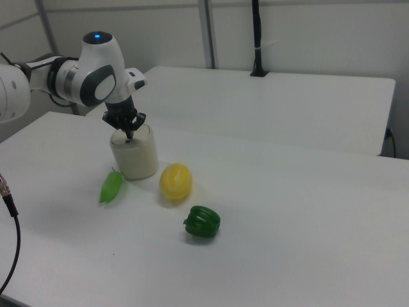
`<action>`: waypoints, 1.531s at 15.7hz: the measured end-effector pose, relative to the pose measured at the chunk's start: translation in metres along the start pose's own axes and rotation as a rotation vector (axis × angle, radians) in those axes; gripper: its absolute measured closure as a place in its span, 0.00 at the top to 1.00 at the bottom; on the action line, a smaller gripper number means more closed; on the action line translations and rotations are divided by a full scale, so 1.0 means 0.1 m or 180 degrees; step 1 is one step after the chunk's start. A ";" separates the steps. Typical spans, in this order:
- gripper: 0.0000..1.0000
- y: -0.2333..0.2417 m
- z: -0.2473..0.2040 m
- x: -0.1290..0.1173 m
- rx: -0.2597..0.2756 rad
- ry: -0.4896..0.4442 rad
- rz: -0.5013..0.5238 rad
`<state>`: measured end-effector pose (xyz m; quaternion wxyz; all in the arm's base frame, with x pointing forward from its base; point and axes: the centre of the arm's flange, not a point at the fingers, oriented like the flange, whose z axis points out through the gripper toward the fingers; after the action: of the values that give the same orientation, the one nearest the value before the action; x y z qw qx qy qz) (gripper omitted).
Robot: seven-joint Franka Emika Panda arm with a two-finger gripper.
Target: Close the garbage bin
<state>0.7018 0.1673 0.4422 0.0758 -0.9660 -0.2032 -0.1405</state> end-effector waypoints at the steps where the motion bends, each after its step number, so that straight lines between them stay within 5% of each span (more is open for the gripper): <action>1: 0.02 0.01 -0.06 0.02 -0.0007 0.0029 0.0043; 5: 0.07 0.21 -0.51 -0.04 0.0026 -0.0003 0.0242; 10: 0.11 0.71 -1.35 -0.47 0.0165 -0.0387 0.0523; 19: 0.96 1.30 -1.84 -0.98 -0.0076 -0.0752 0.1075; 24: 1.00 1.42 -1.85 -1.10 -0.0389 -0.0979 0.1290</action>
<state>0.6193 -0.0402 0.5716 0.0121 -0.9998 -0.0059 0.0141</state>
